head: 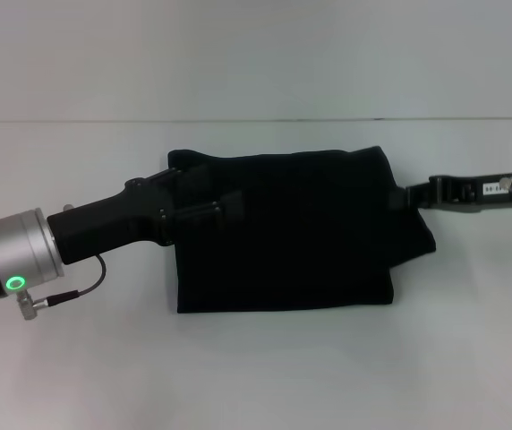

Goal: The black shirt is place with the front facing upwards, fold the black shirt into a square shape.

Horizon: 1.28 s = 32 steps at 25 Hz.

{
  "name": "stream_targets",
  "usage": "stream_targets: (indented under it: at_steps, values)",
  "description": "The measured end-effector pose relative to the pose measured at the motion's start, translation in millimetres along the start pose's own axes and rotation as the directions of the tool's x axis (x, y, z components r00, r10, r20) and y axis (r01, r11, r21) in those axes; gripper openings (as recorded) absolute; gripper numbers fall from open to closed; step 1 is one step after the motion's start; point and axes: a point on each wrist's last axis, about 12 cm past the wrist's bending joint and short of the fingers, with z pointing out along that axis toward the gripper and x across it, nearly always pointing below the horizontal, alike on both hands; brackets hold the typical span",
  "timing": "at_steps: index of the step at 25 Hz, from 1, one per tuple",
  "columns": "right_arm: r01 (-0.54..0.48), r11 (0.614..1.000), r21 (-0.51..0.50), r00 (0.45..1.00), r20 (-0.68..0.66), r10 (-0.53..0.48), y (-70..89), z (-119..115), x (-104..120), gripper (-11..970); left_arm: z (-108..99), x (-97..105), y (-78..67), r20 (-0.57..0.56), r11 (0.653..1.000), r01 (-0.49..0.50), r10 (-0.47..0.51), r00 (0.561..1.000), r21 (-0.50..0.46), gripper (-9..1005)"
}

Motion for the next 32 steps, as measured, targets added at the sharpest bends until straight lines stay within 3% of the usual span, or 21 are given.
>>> stream_targets:
  at_steps: [8,16,21,27,32]
  values:
    - [-0.08,0.99,0.112,0.996,-0.029,0.084,-17.3,-1.6,11.0,107,1.6,-0.9,-0.4,-0.002,1.0,-0.002,0.002,1.0,0.007,907]
    - [-0.095,0.983,0.156,0.993,0.085,0.082,-29.5,-26.5,-0.8,137,1.4,-2.7,0.8,0.001,1.0,-0.006,0.006,1.0,0.002,908]
    - [-0.063,0.99,0.124,0.99,0.135,0.046,-20.7,-33.8,-17.8,376,2.1,-4.5,1.6,0.001,1.0,-0.01,0.01,1.0,0.003,908]
    - [0.012,0.993,0.117,0.997,0.079,-0.022,-3.3,-6.8,-28.9,629,3.2,-3.4,4.7,-0.004,1.0,-0.008,0.008,1.0,-0.027,908]
    - [0.088,0.978,0.19,0.996,0.012,-0.092,0.7,29.7,-23.3,476,4.4,-3.1,4.8,-0.003,0.999,-0.007,0.007,1.0,-0.032,908]
